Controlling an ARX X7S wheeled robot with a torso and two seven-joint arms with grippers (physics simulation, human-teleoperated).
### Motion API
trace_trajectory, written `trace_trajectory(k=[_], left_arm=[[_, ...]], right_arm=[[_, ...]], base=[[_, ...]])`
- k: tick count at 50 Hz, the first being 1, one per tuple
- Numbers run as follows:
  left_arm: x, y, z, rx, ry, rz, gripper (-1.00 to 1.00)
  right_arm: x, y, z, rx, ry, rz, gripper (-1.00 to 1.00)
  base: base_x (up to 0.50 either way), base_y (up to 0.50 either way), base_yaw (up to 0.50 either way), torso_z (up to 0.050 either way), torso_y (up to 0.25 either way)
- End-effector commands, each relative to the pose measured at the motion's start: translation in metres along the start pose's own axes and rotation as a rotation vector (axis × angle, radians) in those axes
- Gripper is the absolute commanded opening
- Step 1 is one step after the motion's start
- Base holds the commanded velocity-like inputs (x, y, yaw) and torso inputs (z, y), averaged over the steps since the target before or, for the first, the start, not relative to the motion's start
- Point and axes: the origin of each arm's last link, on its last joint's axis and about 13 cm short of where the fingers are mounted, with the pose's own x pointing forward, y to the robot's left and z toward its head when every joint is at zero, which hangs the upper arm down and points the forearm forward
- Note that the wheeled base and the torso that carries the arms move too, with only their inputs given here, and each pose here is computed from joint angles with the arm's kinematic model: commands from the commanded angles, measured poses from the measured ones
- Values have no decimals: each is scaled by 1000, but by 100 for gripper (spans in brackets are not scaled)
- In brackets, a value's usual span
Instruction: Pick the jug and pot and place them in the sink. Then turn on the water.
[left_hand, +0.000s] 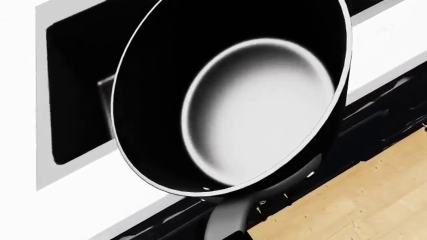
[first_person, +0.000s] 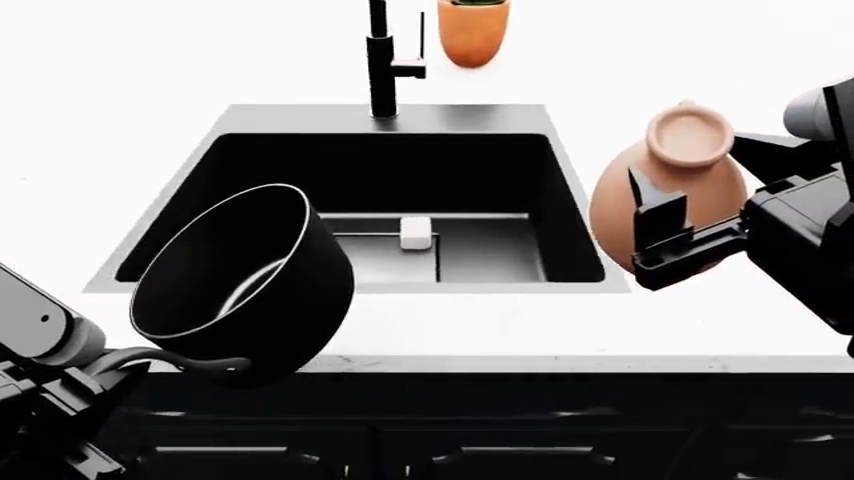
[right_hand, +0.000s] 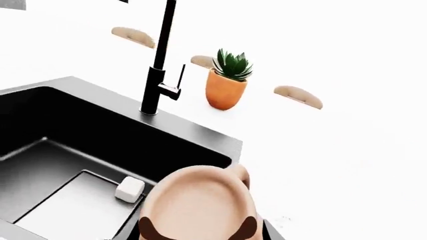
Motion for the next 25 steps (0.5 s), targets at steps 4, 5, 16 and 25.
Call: trace_trajectory(k=[4,5,16,25], left_arm=[[-39,11,44,107,-369,222,-100],[-39,11,44,107,-369,223,-100],[-38,12,42,106,-367,223,-100],[-38,11,43,107,-370,222,-100]], right_arm=[[2,-4,8,-10,-19,-26,-100],[2,-4,9,-10,-19,-26,-100],[2,-3,3,-8,-15,-30,-100],[1,-6,2,11,-15,-60,-100]], base=[[0,500,0,3,3],[0,500,0,0,0],[0,500,0,1,3],[0,333,0,1,2]])
